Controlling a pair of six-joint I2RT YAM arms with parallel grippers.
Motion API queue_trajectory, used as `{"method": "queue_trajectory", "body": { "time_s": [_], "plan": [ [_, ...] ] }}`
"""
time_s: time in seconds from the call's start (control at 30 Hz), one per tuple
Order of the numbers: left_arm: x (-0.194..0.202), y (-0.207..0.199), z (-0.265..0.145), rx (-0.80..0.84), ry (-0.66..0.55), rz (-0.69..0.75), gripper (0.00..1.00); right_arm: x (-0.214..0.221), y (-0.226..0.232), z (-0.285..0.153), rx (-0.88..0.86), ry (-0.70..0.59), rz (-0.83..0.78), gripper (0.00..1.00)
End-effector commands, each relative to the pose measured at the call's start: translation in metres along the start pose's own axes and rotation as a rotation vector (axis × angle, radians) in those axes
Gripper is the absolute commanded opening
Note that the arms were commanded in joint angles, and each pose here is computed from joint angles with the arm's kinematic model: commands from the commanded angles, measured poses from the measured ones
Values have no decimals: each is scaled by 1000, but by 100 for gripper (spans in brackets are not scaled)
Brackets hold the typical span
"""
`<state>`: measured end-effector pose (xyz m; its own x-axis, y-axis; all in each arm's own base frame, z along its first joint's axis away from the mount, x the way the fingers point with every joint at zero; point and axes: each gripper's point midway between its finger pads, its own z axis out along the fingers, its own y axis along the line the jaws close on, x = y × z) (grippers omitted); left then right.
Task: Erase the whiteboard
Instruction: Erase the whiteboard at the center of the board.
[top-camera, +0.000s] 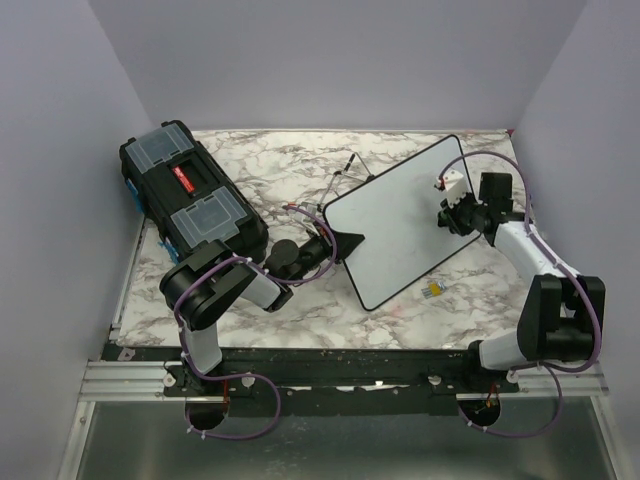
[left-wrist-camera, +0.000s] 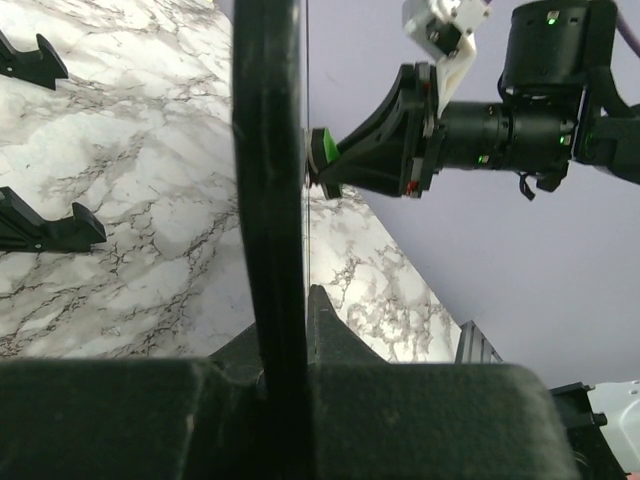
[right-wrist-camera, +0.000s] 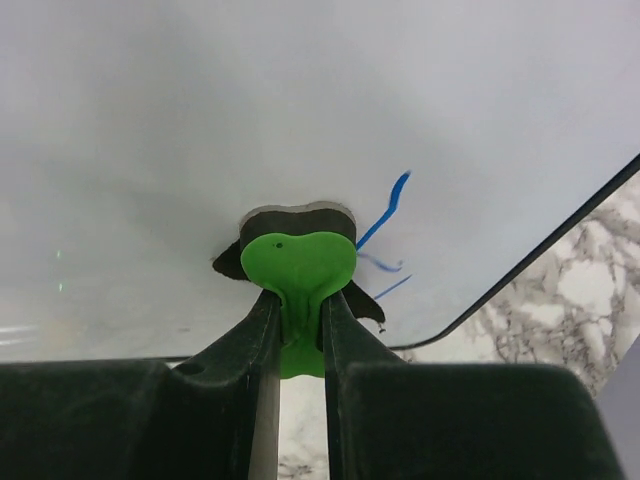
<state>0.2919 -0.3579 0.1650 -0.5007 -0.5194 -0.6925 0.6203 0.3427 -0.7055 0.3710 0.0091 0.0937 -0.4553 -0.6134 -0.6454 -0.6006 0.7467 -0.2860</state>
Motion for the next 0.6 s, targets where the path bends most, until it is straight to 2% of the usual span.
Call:
{"method": "queue_trajectory", "body": {
  "time_s": [0.0,0.23,0.57],
  "plan": [
    [-23,-65,2,259,-56,5,0,-41,4,4,-65,-132,33,1],
    [-22,-65,2,257,-56,4,0,-56,31,-1,-180,-206,40,1],
    [-24,-65,0,256,-59,8,0,12,21,5,-60,-24,120,1]
  ]
}}
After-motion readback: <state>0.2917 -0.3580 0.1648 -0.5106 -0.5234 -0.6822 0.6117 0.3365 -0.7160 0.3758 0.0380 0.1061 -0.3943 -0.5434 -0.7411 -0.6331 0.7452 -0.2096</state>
